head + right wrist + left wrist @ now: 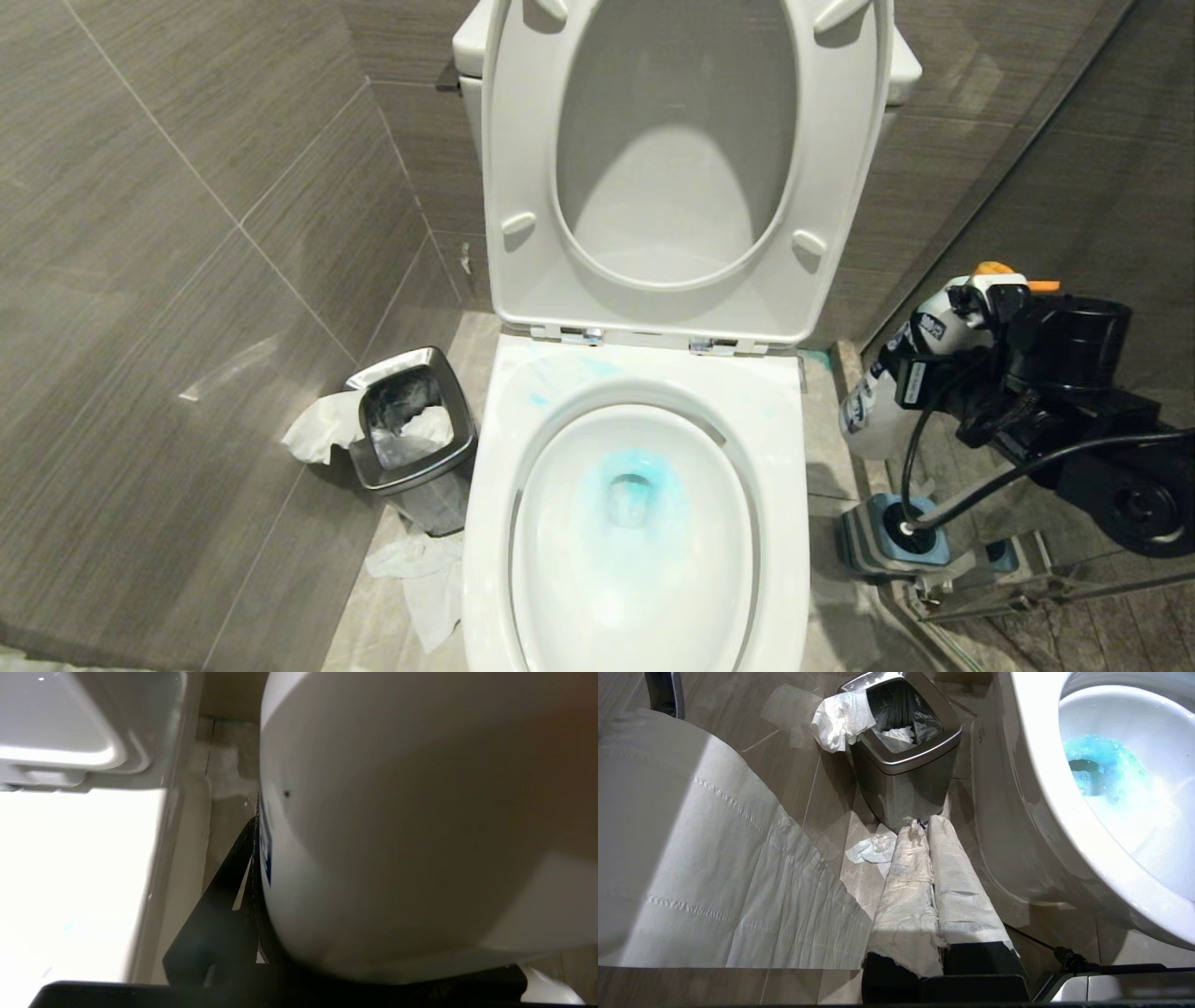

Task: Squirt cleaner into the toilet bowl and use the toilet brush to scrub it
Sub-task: Place the cleaning agent on the floor

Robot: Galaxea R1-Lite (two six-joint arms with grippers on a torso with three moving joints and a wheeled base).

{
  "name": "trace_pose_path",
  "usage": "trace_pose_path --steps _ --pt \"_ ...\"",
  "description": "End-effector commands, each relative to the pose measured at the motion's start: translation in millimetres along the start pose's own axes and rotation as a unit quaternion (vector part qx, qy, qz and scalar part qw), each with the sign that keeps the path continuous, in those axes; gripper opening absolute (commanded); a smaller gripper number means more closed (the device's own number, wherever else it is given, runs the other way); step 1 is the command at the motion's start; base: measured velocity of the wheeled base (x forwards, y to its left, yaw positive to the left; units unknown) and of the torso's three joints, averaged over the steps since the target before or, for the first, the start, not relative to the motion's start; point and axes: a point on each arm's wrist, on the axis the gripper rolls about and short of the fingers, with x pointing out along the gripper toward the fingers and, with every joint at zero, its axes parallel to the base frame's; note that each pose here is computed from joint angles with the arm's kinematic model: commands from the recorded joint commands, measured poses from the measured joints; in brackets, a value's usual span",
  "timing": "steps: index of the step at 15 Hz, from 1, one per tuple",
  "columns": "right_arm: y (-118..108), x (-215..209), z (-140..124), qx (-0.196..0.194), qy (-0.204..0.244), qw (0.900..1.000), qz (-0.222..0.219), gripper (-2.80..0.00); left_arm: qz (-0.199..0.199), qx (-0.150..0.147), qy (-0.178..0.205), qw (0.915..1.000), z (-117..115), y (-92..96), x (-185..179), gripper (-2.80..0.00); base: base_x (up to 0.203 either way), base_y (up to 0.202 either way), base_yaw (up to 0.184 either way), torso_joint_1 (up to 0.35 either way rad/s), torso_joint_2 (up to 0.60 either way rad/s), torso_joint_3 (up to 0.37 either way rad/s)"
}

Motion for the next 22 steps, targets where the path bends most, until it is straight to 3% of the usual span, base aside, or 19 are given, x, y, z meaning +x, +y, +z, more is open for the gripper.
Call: trace_pose_path --steps 1,3,5,9,14,18,22 --pt "8.7 41.5 -38.5 -0.011 -0.026 1.0 -0.004 -2.8 0.0 0.0 0.0 1.0 0.0 0.0 0.0 -2.8 0.0 0.0 0.0 0.0 0.0 0.0" --pt "8.0 61.9 -62.1 -0.037 -0.062 0.997 0.021 -2.8 0.0 -0.001 0.0 1.0 -0.1 0.0 0.0 -2.8 0.0 0.0 0.0 0.0 0.0 0.0" --pt "6.3 75.8 -80.2 -0.058 -0.071 0.994 0.053 -2.8 -0.001 0.0 0.0 1.0 0.0 0.0 0.0 -2.8 0.0 0.0 0.0 0.0 0.0 0.0" --pt "15.2 112.6 -95.5 -0.055 -0.109 0.991 0.059 -2.8 0.0 0.0 0.0 1.0 0.0 0.0 0.0 -2.8 0.0 0.0 0.0 0.0 0.0 0.0" --pt "23.0 140.6 -121.0 -0.055 -0.114 0.989 0.075 -2.8 0.0 0.0 0.0 1.0 -0.1 0.0 0.0 -2.8 0.0 0.0 0.0 0.0 0.0 0.0" --pt "24.4 145.1 -120.3 -0.041 -0.121 0.989 0.078 -2.8 0.0 0.0 0.0 1.0 0.0 0.0 0.0 -2.8 0.0 0.0 0.0 0.0 0.0 0.0" --pt "16.8 145.5 -105.3 -0.024 -0.138 0.983 0.118 -2.8 -0.001 0.0 0.001 1.0 -0.1 0.0 0.0 -2.8 0.0 0.0 0.0 0.0 0.0 0.0"
